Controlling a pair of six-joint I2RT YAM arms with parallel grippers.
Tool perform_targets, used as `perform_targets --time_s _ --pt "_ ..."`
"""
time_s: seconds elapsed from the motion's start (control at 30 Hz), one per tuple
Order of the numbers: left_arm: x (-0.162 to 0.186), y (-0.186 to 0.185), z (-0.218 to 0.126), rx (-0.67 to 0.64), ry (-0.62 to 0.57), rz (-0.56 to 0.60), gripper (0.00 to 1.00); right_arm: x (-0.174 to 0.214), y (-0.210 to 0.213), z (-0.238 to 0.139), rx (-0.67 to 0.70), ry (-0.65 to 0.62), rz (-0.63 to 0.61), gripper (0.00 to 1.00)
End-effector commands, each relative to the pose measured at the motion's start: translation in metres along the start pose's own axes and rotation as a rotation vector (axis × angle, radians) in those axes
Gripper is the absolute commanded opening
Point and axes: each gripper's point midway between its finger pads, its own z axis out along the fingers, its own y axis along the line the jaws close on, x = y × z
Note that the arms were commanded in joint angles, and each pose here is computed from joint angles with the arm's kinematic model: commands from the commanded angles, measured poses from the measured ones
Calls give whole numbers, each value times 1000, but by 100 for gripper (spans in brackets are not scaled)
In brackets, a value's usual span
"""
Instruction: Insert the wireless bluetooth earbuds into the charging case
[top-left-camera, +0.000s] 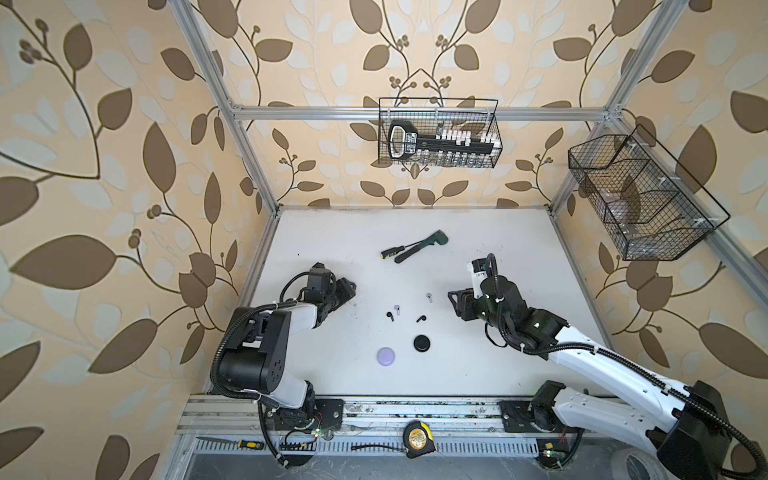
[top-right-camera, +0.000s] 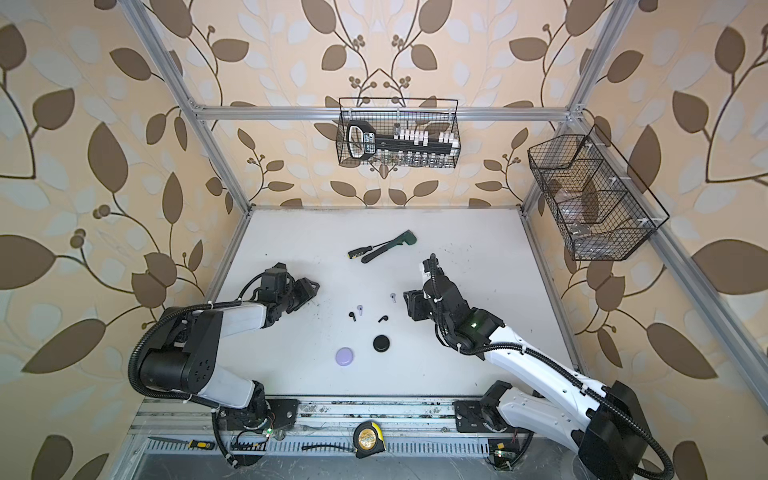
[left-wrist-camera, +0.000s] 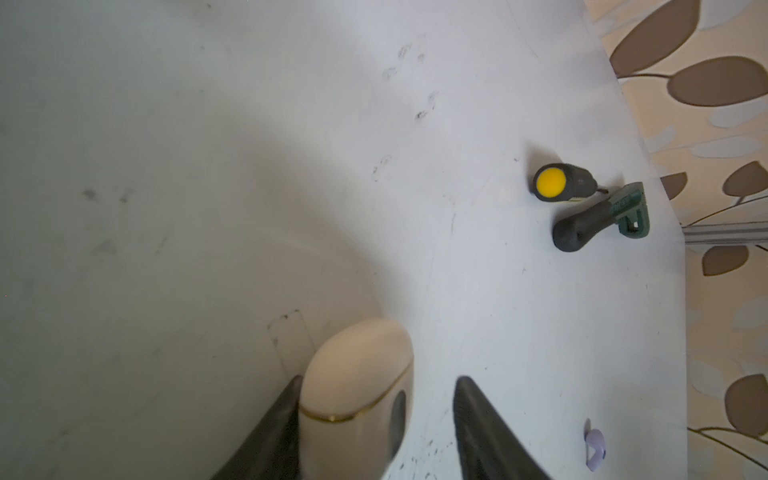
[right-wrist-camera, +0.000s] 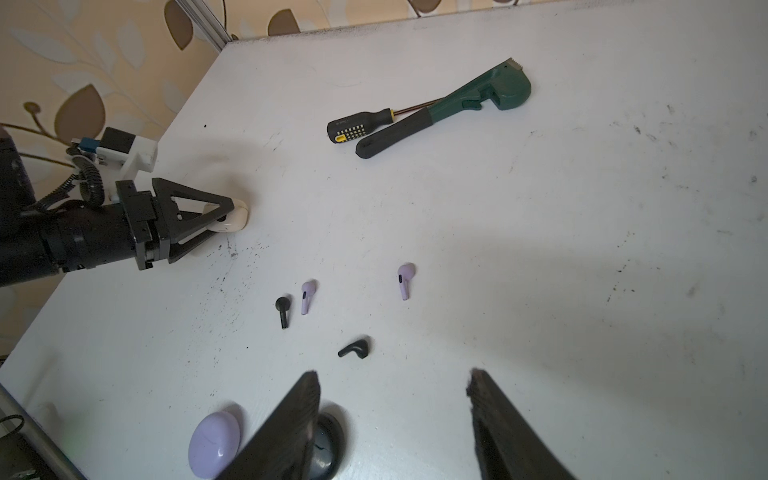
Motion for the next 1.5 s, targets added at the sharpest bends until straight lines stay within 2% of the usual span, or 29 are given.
perform_targets --time_s 0.0,0.17,0.3,0.4,0.5,0.67,0.87,1.17,1.47 --pt "-17 -1 -11 -42 -46 17 71 -9 -3 -1 24 -26 -15 59" --pt "-35 -10 -28 -58 -102 55 99 -3 -1 2 12 -10 -36 59" --pt "-46 -21 -50 -62 -138 109 99 14 16 5 -46 73 -46 62" --pt "-54 -28 -76 -65 -195 149 99 41 34 8 -108 172 -88 63" --pt "-55 -42 -101 -14 -239 191 99 69 46 17 -147 286 -135 62" --pt "-48 -69 -128 163 -294 207 99 102 64 28 -169 393 -253 60" --pt "-40 -104 -146 359 -325 349 99 123 73 45 -178 494 -242 62" --pt "-30 -110 -153 414 -316 376 99 147 69 64 -144 565 -212 67" --pt "-31 -106 -155 390 -336 382 99 159 73 57 -159 572 -196 70"
